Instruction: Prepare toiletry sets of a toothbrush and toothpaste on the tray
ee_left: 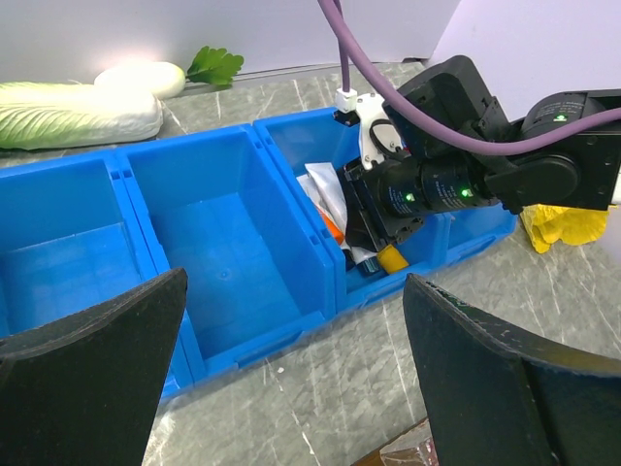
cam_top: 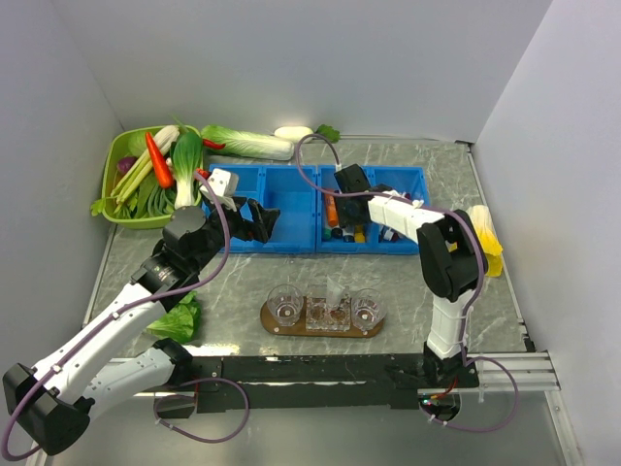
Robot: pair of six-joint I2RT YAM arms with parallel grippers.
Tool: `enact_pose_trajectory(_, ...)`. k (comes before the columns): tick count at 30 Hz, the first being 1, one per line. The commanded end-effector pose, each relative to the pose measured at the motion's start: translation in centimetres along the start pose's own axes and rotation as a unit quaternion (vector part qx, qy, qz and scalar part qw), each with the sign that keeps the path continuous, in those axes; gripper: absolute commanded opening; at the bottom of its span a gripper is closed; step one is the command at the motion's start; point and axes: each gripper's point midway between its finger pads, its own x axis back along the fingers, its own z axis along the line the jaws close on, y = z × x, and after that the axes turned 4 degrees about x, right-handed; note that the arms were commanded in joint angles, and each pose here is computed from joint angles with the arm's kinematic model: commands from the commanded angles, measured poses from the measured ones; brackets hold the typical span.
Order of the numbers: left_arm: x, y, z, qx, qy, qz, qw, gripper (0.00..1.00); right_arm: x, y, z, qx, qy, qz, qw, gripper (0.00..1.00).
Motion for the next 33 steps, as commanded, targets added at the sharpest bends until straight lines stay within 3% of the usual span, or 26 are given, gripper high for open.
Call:
enact_pose_trajectory(1, 0.0, 1.1, -0.7, 0.004, -0.013, -0.017, 1.000, 0.97, -1.2, -1.3, -1.1, -0.010, -0.035, 0.027, 0.999, 0.42)
enact_pose_trajectory(17, 0.0, 1.2, -0.8, 0.004, -0.014, -0.018, 1.000, 0.97, -2.4, -2.4, -1.2, -0.016, -0.046, 0.048, 0.998, 0.48)
enact_pose_trajectory(28, 0.1, 1.2, -0.8, 0.003, -0.013, -0.018, 1.000, 0.97, -0.7, -1.2, -1.0, -0.020, -0.032, 0.023, 0.999, 0.19)
enact_pose_trajectory(33, 0.1, 1.2, -0.8, 0.004, -0.014, -0.019, 1.000, 0.97, 1.5, 0.4, -1.1, -0.019, -0.028, -0.004, 0.999, 0.11)
